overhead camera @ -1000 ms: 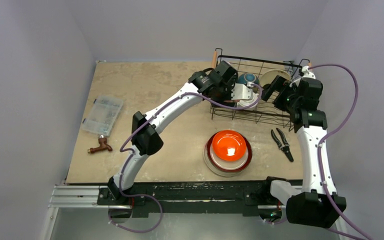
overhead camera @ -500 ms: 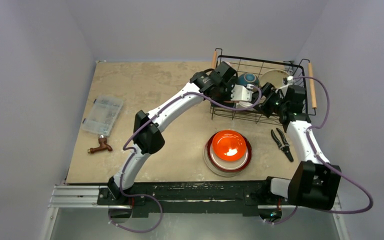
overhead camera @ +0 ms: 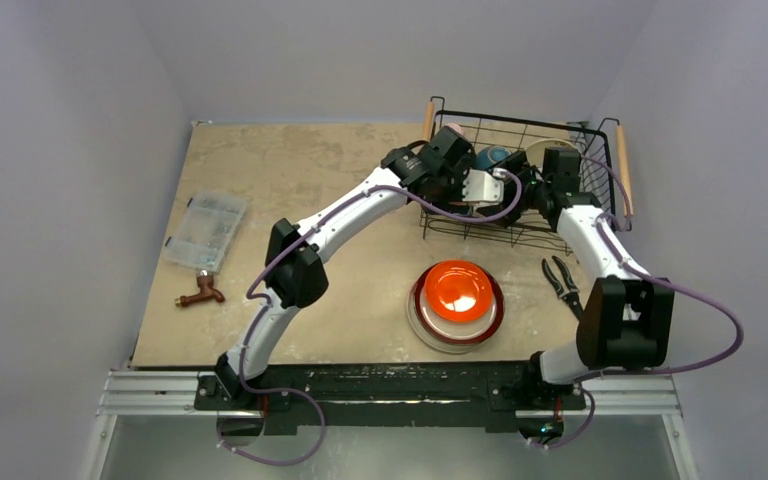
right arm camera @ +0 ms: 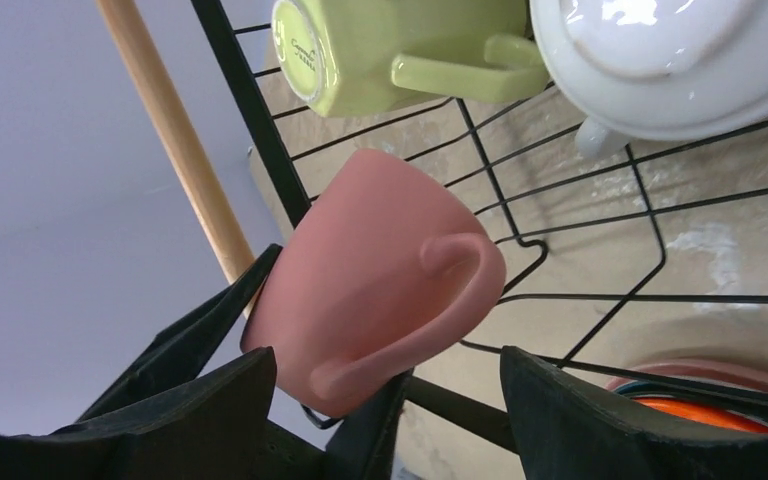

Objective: Load the mixed dishes into the dish rack
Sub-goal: Turn the cup upside down in the dish rack.

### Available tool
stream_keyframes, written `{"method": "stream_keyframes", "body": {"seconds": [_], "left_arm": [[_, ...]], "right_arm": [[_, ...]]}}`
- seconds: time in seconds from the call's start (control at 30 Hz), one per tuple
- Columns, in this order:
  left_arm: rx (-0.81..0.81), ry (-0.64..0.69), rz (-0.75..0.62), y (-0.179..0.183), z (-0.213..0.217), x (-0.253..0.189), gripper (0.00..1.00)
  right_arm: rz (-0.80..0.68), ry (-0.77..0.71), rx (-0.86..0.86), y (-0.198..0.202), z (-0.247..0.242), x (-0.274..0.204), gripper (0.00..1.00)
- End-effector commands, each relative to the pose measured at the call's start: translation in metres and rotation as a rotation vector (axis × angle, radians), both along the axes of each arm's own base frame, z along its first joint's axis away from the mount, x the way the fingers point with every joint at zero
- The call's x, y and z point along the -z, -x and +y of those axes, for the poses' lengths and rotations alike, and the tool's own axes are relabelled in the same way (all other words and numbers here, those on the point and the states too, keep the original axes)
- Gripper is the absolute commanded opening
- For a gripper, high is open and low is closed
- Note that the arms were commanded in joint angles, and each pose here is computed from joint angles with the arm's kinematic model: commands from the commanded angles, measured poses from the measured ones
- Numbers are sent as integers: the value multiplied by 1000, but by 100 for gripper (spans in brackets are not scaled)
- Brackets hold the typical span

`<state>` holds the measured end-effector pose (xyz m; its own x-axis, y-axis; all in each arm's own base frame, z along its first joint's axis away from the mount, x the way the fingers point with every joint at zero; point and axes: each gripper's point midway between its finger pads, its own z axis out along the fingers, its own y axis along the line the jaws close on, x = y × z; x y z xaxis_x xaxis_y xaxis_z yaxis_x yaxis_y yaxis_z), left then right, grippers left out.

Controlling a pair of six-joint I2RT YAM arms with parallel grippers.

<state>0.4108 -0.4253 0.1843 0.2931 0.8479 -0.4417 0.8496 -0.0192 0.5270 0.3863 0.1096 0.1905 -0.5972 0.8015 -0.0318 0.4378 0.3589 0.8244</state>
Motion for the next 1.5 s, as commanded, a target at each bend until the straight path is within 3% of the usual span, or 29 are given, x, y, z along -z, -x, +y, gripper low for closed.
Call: {"method": "stream_keyframes", "body": {"seconds": [0.0,0.1,0.2,0.43,0.5,0.53,0.73,0.97,1.07,1.1,1.3,1.47], "left_arm": [[-2,108,-85,-3,-8,-49,0],[-4,106,-82,-3,-8,-47,0],[-4,105,-78,-2,-8,-47,0],[2,89,-68,0,-6,-43,0],[1,82,-63,1,-4,-40,0],[3,77,-61,2,-4,-38,0],[36,74,-43,9,-6,-33,0],[43,77,-44,10,-9,-32,0],[43,74,-39,11,-10,-30,0],[42,74,-38,11,-10,-29,0],[36,73,-37,10,-9,-29,0],[35,79,-31,12,-10,-29,0]], "right_arm": [[236,-100,38,14,13,21,83],[274,-115,52,15,23,17,82],[271,-153,99,12,23,10,72],[288,-238,158,1,25,-4,31],[306,-240,164,0,25,-3,14],[324,-248,165,0,26,-2,0],[425,-285,92,0,38,3,0],[519,-178,-42,1,41,21,0],[493,-218,-4,1,42,19,28],[487,-224,17,1,41,19,31],[488,-205,60,-2,36,24,40],[508,-198,100,-6,33,29,39]]}}
